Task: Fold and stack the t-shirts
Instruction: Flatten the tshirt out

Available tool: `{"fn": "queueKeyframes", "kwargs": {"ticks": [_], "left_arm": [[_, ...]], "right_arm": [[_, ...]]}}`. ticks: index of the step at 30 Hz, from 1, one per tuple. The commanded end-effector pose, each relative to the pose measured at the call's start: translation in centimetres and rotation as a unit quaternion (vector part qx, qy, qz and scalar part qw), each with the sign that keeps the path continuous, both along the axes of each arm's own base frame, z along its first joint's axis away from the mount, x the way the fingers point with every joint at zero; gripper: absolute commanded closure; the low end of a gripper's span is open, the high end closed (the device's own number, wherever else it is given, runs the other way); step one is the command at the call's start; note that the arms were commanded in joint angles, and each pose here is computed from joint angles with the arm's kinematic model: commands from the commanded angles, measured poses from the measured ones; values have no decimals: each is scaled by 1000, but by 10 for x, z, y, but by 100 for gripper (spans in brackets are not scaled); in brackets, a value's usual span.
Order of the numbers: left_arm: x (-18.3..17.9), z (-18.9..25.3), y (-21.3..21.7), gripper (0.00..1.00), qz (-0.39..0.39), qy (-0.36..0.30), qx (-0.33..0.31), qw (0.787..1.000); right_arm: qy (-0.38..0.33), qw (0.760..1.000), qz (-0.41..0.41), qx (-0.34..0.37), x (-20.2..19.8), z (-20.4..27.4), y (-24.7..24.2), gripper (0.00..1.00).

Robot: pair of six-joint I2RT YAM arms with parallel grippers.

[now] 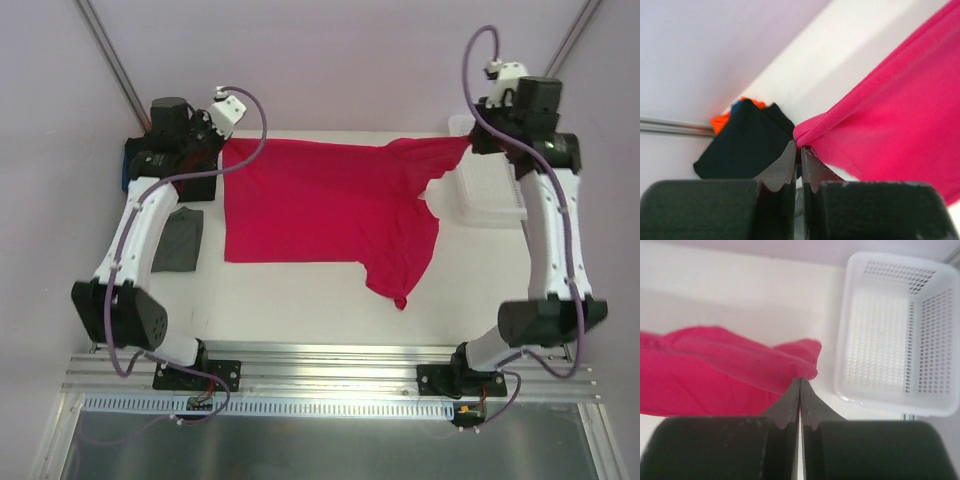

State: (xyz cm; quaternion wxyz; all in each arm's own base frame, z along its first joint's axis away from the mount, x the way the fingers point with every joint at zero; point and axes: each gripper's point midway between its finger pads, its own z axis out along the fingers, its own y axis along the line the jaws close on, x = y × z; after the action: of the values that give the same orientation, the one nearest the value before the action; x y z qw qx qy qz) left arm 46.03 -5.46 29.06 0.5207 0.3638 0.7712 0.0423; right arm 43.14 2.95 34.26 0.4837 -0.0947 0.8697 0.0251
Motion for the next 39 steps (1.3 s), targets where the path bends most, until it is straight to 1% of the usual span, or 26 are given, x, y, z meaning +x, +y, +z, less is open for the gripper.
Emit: {"fn": "queueKeyframes", "kwargs": {"ticks": [1, 3, 4, 6, 7, 8, 10, 14, 16, 19, 22, 23, 24, 26, 27, 29, 30, 31, 32, 35, 37, 38, 39], "left_arm": [[-57, 58, -19, 100, -32, -34, -80, 996], [-80, 79, -28, 100, -46, -43, -105, 992], [-92, 78, -29, 100, -46, -27, -110, 992], [-112, 95, -33, 100, -50, -32, -131, 990], [-121, 98, -34, 100, -54, -30, -136, 989], [-133, 109, -35, 100, -62, -45, -139, 987], [-142, 116, -34, 100, -63, -57, -137, 987], [-154, 131, -32, 100, -69, -86, -128, 986], [-157, 141, -35, 100, -80, -96, -132, 983], [-156, 158, -37, 100, -86, -113, -132, 981], [-147, 165, -36, 100, -92, -124, -116, 981], [-138, 162, -36, 100, -94, -121, -111, 982], [-133, 168, -36, 100, -94, -132, -109, 981], [-118, 165, -39, 100, -97, -127, -109, 981], [-111, 168, -40, 100, -99, -133, -111, 980], [-94, 160, -42, 100, -100, -125, -112, 981], [-90, 163, -43, 100, -103, -130, -111, 980], [-85, 166, -44, 100, -108, -137, -107, 979], [-77, 167, -44, 100, -113, -144, -97, 978], [-62, 178, -42, 100, -111, -164, -83, 977], [-58, 181, -42, 100, -111, -166, -85, 976], [-60, 182, -43, 100, -114, -166, -88, 976], [-62, 182, -46, 100, -119, -165, -93, 975]], "right_arm": [[-20, 996, -33, 80, -59, 35, -7, 99], [-26, 995, -34, 95, -79, 41, -7, 99], [-35, 994, -35, 100, -101, 50, -6, 99], [-41, 993, -33, 104, -121, 57, -5, 99], [-33, 993, -37, 109, -139, 58, -4, 99], [-41, 992, -41, 112, -148, 65, -6, 100], [-45, 991, -49, 115, -165, 71, -8, 100], [-60, 986, -79, 132, -179, 86, -20, 100], [-78, 984, -79, 141, -183, 101, -20, 99], [-109, 980, -83, 141, -182, 124, -24, 99], [-118, 979, -98, 137, -169, 134, -36, 100], [-119, 978, -102, 137, -164, 135, -41, 99], [-111, 979, -106, 137, -151, 131, -46, 100], [-115, 978, -117, 132, -138, 133, -56, 99], [-105, 978, -122, 134, -121, 126, -63, 100], [-109, 975, -135, 138, -107, 131, -74, 99], [-108, 974, -138, 144, -101, 132, -78, 99], [-96, 974, -141, 151, -84, 125, -84, 99], [-113, 972, -140, 150, -81, 138, -87, 100], [-123, 969, -147, 157, -66, 145, -96, 100], [-123, 968, -143, 163, -65, 144, -94, 99], [-124, 968, -141, 166, -70, 146, -91, 99], [-112, 969, -141, 172, -73, 139, -89, 100]]}}
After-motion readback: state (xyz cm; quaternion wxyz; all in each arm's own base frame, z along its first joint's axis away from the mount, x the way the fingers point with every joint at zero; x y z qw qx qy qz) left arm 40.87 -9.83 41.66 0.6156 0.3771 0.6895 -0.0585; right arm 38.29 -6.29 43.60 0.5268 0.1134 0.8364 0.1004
